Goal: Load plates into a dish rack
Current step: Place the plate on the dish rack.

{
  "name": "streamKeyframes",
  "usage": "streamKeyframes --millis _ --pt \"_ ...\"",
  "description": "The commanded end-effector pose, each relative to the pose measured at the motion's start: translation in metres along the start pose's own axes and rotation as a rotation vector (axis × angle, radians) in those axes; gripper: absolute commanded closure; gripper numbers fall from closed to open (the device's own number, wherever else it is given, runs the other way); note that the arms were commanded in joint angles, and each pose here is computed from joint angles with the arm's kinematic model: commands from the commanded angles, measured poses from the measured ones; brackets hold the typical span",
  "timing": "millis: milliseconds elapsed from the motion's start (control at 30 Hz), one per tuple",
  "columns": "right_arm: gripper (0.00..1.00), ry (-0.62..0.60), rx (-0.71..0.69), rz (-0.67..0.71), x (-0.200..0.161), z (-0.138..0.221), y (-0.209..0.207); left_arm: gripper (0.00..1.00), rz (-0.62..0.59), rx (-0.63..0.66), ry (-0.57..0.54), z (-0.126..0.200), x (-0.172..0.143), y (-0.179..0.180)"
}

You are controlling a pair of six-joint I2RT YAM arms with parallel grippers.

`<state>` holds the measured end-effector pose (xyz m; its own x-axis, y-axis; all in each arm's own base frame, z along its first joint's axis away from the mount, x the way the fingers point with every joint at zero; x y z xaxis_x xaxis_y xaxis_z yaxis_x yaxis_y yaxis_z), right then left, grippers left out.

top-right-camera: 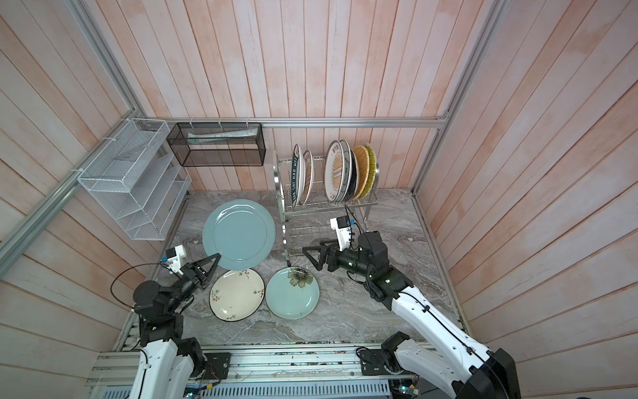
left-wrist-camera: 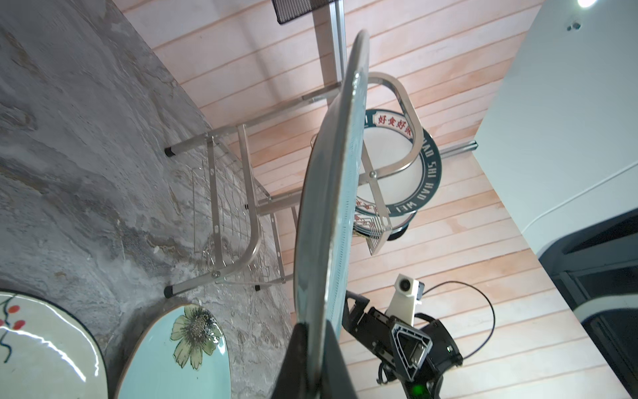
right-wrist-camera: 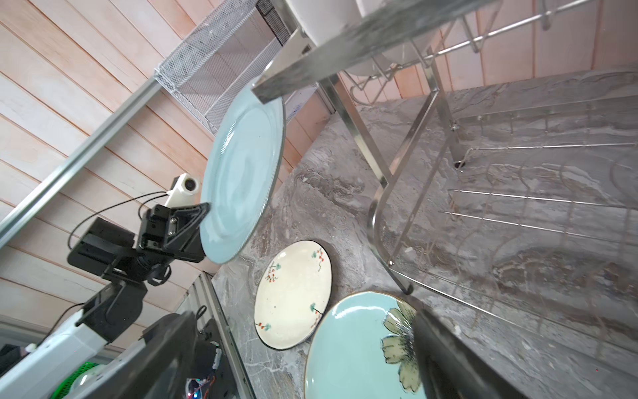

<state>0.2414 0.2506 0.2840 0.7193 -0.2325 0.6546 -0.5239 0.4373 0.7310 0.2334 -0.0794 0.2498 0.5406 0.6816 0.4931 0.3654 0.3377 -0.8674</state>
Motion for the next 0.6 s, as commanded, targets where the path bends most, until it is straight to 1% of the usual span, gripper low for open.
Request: streamKeyframes --millis 0,200,300,433,567 --pt "0.02 0.011 0.111 -0.018 0.010 -0.008 0.021 1.00 -0.102 -0.120 0.038 0.000 -0.007 -0.039" --pt "0.02 0.034 0.147 -0.031 0.010 -0.025 0.028 1.00 -0.070 -0.143 0.077 -0.005 -0.026 -0.040" --pt "0.04 0.045 0.164 -0.034 0.010 -0.032 0.033 1.00 -0.068 -0.151 0.084 -0.006 -0.031 -0.041" --pt "0.13 0.054 0.175 -0.040 0.010 -0.041 0.037 1.00 -0.065 -0.163 0.096 -0.008 -0.035 -0.044" --pt "0.26 0.068 0.179 -0.055 0.011 -0.049 0.036 1.00 -0.063 -0.176 0.112 -0.009 -0.041 -0.045"
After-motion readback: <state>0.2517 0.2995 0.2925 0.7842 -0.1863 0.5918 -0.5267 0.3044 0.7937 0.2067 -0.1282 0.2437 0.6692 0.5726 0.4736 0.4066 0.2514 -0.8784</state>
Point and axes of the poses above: each gripper's point midway between its finger pads, its own z axis back along the fingers, its own y axis along the line the jaws close on, x = y × z, the point moved 1 cm from there along z, back along the fingers, and after that the axes turned 10 degrees about -z, right-handed, at the moved point
